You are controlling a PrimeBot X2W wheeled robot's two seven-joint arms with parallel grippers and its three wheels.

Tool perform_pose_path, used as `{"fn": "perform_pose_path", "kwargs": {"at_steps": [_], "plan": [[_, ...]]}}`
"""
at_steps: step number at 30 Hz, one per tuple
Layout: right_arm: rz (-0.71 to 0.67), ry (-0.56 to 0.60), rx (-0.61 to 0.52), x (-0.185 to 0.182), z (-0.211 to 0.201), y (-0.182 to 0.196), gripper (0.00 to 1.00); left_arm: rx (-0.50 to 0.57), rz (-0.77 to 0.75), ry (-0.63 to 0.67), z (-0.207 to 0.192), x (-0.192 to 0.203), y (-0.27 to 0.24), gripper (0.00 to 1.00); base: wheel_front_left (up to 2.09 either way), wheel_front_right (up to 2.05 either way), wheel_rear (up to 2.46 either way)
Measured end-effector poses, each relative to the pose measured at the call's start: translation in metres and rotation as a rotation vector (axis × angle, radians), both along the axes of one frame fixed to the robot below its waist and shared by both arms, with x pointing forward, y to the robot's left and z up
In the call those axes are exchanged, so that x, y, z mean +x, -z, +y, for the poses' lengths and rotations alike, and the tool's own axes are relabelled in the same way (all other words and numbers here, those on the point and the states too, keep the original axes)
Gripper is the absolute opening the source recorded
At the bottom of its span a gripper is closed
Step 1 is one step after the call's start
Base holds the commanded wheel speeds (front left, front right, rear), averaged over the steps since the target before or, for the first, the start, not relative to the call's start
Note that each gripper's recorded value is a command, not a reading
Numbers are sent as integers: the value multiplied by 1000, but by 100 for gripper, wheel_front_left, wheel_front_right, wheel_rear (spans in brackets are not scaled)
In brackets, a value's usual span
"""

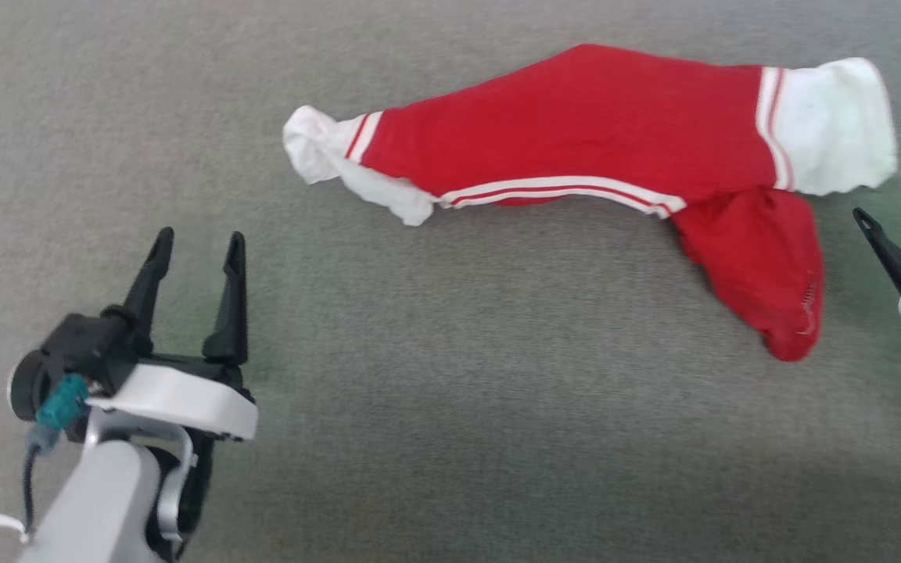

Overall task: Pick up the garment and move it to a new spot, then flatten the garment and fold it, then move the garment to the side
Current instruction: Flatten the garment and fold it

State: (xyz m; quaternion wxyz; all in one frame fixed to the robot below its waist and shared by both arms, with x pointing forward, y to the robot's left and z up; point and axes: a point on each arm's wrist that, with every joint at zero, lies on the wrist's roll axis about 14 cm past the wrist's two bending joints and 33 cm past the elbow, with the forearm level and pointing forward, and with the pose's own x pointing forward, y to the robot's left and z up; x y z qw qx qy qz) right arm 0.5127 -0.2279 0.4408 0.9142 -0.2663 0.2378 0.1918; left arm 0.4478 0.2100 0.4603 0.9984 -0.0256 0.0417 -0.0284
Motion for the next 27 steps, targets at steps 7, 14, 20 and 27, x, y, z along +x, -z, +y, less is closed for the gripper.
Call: {"fn": "perform_pose_path", "kwargs": {"at_steps": [7, 14, 20, 27], "plan": [[76, -93, -26, 18, 25, 26, 100, 4, -31, -66, 13, -17, -2, 100, 0, 0, 0], [93, -126, -16, 29, 37, 37, 100, 7, -59, -85, 22, -18, -7, 100, 0, 0, 0], [62, -105, -1, 33, 31, 27, 0, 41, -113, -52, 22, -12, -23, 100, 0, 0, 0], [51, -74, 4, 31, 20, 22, 0, 146, -194, 72, 15, 11, -50, 100, 0, 0, 0]]}}
